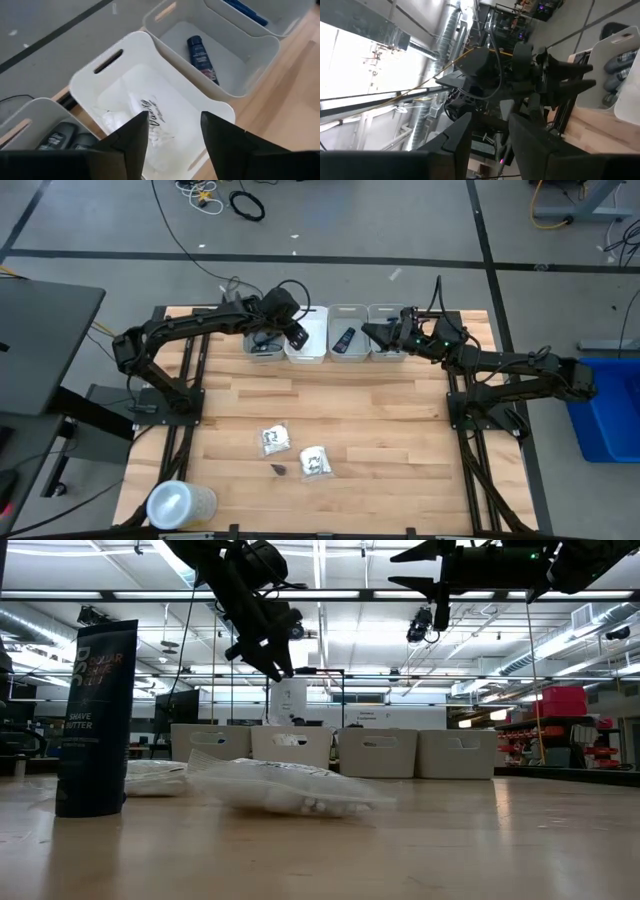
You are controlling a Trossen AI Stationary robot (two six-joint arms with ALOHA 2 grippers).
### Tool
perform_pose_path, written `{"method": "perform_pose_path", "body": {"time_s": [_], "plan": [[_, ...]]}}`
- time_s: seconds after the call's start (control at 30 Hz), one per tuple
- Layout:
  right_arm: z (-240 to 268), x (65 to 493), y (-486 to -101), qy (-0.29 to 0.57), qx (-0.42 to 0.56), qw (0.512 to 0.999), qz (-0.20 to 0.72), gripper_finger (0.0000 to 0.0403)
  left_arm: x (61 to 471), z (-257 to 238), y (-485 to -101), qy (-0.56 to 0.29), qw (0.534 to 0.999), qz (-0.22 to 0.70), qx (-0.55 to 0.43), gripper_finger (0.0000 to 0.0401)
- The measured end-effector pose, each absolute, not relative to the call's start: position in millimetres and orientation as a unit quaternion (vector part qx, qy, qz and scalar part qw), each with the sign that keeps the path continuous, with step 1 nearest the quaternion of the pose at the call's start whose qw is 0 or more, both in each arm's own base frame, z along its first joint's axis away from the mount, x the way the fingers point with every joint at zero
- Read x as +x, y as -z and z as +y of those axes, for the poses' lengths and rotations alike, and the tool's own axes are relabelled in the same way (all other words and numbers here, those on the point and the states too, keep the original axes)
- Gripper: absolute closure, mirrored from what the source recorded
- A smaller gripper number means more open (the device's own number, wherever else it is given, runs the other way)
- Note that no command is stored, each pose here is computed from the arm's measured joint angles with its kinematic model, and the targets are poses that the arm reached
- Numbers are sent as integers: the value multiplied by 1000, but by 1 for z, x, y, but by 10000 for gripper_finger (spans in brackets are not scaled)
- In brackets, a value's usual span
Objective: Pick & Place Travel size toiletries
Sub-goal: Put the blue shave cream into the middle gray bin
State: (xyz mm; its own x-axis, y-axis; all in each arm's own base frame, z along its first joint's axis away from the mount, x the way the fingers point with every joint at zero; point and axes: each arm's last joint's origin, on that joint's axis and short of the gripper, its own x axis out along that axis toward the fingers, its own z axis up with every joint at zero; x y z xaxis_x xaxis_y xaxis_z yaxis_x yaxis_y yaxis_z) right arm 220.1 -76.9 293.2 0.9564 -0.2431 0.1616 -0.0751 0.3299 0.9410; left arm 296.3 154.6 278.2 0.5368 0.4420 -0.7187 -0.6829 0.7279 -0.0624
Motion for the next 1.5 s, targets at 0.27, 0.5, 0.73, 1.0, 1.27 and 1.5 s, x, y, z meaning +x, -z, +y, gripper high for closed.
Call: {"method": "perform_pose_path", "body": {"time_s": [0.27, 0.5, 0.73, 1.0, 1.27, 1.5], "plan": [[-77, 220, -293, 59, 531, 835, -133, 268, 305, 124, -291, -248, 895, 346, -133, 226], [-77, 220, -292, 59, 524, 840, -128, 270, 314, 98, -293, -221, 905, 345, -112, 240], [-76, 221, -291, 51, 506, 854, -112, 265, 315, 80, -294, -179, 911, 355, -112, 252], [-75, 222, -287, 52, 502, 859, -85, 268, 300, 45, -316, -126, 924, 347, -99, 267], [-75, 222, -286, 54, 503, 859, -82, 266, 286, 13, -332, -75, 935, 339, -74, 279], [-73, 222, -287, 30, 469, 879, -73, 271, 281, -3, -330, -50, 928, 365, -62, 287]]}}
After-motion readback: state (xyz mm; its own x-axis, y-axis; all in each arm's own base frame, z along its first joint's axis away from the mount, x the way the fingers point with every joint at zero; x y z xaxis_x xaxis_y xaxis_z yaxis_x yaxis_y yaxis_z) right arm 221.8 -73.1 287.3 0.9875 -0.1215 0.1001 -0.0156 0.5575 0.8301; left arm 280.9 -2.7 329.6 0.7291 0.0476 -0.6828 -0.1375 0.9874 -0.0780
